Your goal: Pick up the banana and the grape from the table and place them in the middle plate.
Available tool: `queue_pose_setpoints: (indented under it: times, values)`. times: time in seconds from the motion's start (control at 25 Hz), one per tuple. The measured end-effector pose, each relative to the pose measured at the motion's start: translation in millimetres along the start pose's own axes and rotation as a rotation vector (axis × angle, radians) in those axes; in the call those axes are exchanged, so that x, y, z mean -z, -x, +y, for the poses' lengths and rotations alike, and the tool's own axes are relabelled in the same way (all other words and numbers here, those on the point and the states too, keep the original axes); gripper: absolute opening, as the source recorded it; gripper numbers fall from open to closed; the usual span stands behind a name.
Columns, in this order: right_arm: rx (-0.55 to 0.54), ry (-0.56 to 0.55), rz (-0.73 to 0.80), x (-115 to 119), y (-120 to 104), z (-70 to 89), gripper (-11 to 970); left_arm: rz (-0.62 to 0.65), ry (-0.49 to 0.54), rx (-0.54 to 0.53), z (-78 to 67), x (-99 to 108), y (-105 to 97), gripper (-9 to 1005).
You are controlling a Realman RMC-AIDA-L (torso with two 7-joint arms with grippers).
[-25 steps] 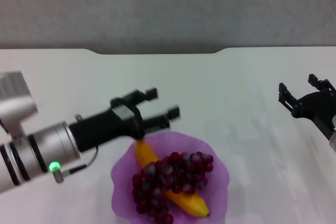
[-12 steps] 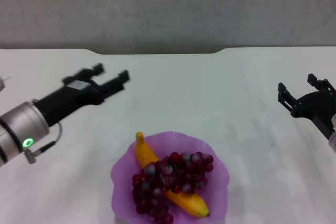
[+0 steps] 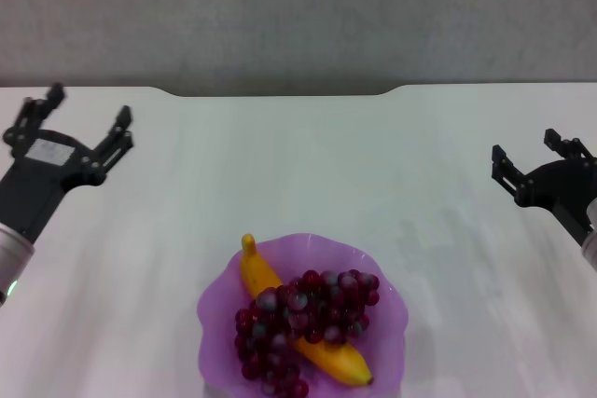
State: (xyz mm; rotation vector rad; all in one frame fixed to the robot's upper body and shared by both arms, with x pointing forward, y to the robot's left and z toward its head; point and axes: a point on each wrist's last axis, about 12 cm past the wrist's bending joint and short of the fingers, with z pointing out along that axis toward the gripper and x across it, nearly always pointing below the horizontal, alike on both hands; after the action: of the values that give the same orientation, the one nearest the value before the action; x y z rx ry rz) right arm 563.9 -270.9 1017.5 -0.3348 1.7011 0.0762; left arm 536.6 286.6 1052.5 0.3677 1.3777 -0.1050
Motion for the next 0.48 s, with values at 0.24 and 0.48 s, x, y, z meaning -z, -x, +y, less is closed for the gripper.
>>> queue_pose_setpoints:
  times: [0.24,0.48]
  values:
    - [0.010,0.006,-0.003,-1.5,1.3,1.0,787,0.048,0.104,-0.056,5.6,11.2,-14.3,880]
    - [0.102,-0.013,-0.011,-2.9,3.0,1.3,787,0.184,0.219,0.094,24.9,24.6,-34.6,880]
